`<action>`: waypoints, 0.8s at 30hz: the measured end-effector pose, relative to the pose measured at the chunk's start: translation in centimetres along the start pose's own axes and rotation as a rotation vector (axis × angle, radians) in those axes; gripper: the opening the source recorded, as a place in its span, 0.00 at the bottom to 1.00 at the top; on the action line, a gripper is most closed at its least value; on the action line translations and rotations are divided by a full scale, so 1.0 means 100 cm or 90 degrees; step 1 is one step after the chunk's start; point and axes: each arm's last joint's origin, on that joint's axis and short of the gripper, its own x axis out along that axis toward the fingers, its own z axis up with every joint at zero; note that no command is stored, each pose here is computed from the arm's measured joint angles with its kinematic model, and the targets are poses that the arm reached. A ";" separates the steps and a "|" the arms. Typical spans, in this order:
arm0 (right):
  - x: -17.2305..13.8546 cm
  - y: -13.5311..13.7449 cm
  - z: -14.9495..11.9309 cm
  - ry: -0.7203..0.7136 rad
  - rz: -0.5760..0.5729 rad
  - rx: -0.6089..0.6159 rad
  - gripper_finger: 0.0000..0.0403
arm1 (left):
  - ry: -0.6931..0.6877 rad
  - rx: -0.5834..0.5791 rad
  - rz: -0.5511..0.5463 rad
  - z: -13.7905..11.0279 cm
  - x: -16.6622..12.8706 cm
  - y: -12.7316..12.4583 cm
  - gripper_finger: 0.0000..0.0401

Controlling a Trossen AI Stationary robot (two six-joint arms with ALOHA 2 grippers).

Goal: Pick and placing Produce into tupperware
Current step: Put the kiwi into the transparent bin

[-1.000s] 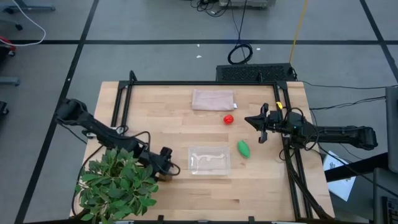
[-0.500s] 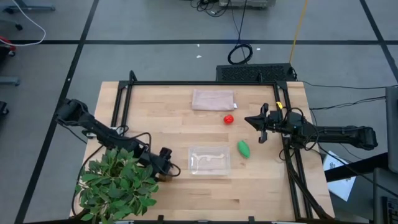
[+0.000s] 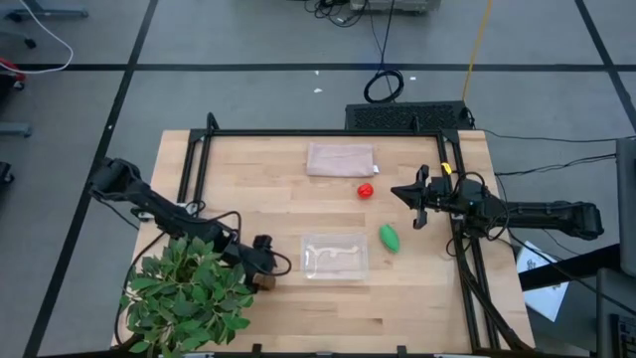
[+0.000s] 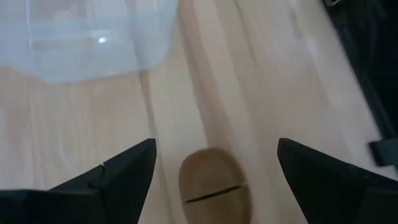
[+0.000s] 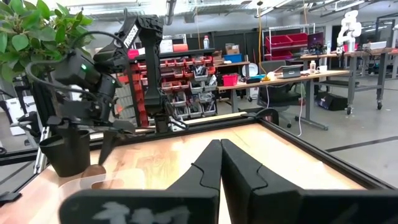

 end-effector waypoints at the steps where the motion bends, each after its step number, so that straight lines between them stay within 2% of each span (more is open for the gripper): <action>1: 0.000 0.000 0.000 0.000 0.000 0.000 0.00 | -0.006 -0.004 -0.002 0.003 -0.001 -0.001 0.85; 7: 0.000 0.000 -0.001 0.009 -0.001 0.000 0.00 | -0.014 0.002 0.008 0.008 -0.002 -0.005 0.85; 11: 0.000 0.000 -0.004 0.024 -0.003 0.001 0.00 | 0.062 0.010 0.028 0.006 0.006 -0.005 0.85; 16: 0.000 -0.001 -0.005 0.030 -0.004 0.001 0.00 | 0.142 0.053 0.060 0.028 0.013 -0.013 0.85; 20: 0.000 0.000 -0.004 0.026 -0.003 0.001 0.00 | 0.179 0.051 0.080 0.042 0.012 -0.015 0.85; 24: 0.000 0.000 -0.004 0.027 -0.003 0.013 0.00 | 0.173 0.021 0.073 0.046 0.011 -0.018 0.85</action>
